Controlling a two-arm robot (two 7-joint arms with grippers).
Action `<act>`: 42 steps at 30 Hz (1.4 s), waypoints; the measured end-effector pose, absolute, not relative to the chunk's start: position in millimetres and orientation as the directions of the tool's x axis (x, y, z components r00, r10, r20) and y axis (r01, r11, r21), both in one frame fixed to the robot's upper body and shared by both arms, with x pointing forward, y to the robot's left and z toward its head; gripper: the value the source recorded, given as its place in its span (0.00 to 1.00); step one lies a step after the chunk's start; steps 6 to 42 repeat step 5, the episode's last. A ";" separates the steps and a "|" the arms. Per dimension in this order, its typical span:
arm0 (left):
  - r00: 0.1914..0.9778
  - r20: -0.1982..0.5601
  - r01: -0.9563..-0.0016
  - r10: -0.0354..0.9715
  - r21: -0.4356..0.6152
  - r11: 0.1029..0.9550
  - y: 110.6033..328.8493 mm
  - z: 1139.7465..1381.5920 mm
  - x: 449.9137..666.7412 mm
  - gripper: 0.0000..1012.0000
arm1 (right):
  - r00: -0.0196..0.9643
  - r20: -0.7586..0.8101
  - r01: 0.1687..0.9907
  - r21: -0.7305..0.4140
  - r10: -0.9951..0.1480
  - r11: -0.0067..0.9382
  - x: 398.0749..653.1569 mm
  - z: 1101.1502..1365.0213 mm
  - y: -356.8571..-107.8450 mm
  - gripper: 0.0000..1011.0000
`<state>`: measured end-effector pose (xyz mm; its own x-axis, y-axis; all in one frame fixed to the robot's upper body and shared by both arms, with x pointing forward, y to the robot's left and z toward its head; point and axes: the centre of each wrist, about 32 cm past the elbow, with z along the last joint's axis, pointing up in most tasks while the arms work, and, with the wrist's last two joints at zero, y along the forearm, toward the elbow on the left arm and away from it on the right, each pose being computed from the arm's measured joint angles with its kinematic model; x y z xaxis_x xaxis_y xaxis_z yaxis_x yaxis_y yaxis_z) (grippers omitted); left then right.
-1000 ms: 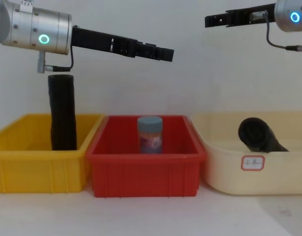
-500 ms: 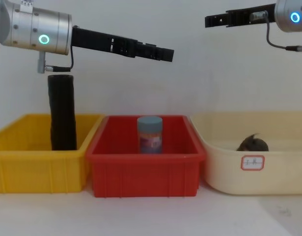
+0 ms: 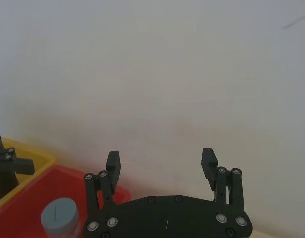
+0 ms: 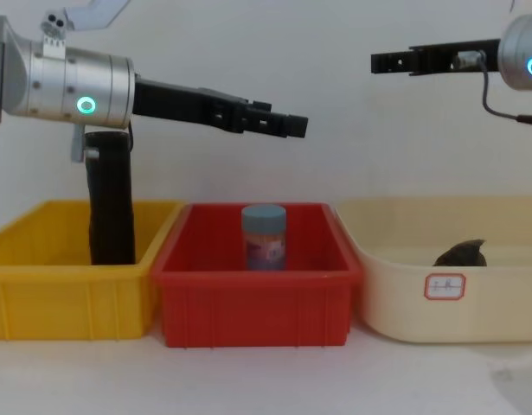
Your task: Pick up the garbage bag with the one hand and transfer it to the other hand.
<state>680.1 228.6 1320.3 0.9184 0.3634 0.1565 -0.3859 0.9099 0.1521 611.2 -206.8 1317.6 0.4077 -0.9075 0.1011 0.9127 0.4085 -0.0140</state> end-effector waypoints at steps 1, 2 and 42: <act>0.916 0.158 -0.392 0.370 0.151 0.907 228.1 1318.4 678.8 0.99 | 0.406 0.100 0.913 -0.010 -0.908 0.407 608.1 1314.0 -207.6 0.99; 0.910 0.162 -0.405 0.382 0.148 0.902 227.2 1314.4 675.8 0.99 | 0.405 0.099 0.914 -0.009 -0.909 0.406 606.6 1311.8 -208.0 0.99; 0.898 0.168 -0.430 0.407 0.143 0.891 225.3 1306.8 670.2 0.99 | 0.401 0.095 0.915 -0.006 -0.911 0.403 600.7 1303.7 -209.7 0.99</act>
